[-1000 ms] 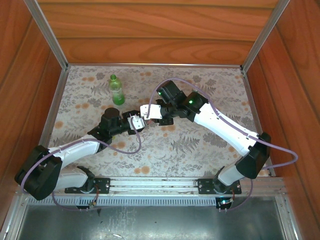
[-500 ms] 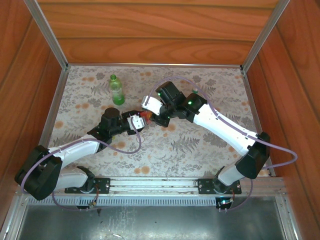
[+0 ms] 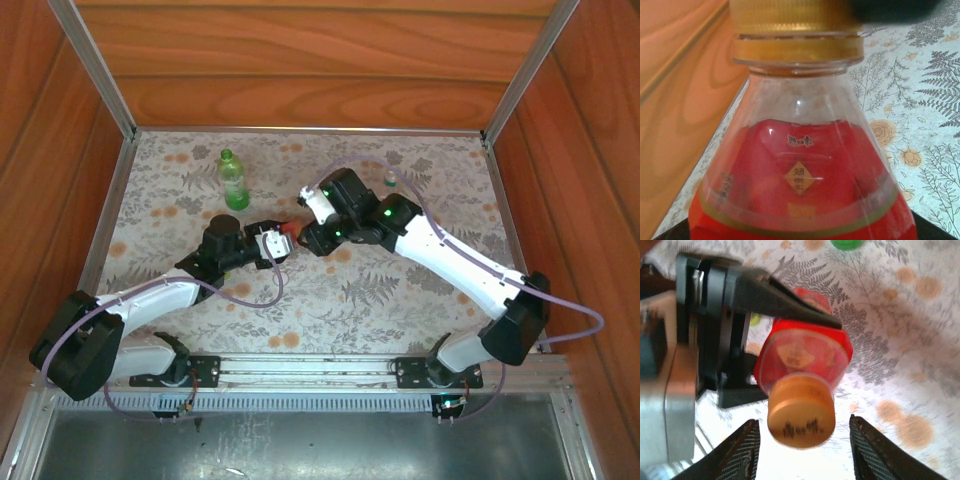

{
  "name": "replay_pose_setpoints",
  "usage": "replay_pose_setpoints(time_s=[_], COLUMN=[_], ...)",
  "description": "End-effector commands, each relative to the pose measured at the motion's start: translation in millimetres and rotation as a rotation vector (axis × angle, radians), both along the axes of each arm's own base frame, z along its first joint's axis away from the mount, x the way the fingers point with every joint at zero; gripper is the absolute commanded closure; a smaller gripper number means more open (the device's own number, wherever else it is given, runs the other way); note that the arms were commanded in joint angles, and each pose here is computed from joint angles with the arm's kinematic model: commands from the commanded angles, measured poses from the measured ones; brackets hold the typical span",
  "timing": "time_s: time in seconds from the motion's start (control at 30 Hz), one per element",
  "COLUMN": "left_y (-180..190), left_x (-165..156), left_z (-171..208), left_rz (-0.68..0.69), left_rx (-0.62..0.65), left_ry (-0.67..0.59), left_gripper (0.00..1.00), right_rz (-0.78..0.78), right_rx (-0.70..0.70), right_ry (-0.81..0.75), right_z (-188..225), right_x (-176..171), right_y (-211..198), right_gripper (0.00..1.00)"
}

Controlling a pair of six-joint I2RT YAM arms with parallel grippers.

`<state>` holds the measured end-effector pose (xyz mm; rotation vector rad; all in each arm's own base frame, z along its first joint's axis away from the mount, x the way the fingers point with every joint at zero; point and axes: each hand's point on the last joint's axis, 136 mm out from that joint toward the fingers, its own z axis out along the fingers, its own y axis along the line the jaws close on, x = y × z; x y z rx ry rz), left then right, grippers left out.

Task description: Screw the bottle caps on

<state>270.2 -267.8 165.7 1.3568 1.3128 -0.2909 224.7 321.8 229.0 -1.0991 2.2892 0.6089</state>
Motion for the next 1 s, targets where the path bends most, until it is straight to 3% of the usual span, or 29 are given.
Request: replay_pose_setpoints(time_s=[0.0, 0.2, 0.33, 0.53, 0.8, 0.97], left_y=[-3.2, -2.7, -2.6, -2.4, -3.0, -2.4], left_x=[-2.5, -2.5, -2.5, -3.3, -3.1, -2.5], left_z=[14.1, 12.7, 11.6, 11.5, 11.1, 11.9], left_rz=[-0.021, -0.020, -0.020, -0.021, -0.022, -0.018], left_rx=[-0.020, -0.014, -0.011, -0.011, -0.012, -0.012], left_ry=[-0.040, -0.041, -0.039, -0.038, -0.036, -0.037], left_gripper=[0.44, 0.44, 0.44, 0.44, 0.44, 0.44], right_rz=[0.175, 0.545, 0.701, 0.820, 0.873, 0.858], right_rx=[-0.011, -0.166, -0.193, -0.223, -0.236, -0.240], right_ry=[-0.290, -0.606, -0.698, -0.689, -0.606, -0.604], right_z=[28.3, 31.3, 37.3, 27.8, 10.0, 7.0], right_x=[9.5, 3.0, -0.1, -1.4, -8.8, -5.6], right_y=[-0.5, -7.3, 0.4, 9.1, 7.7, 9.1], right_gripper=[0.39, 0.36, 0.40, 0.49, 0.53, 0.64])
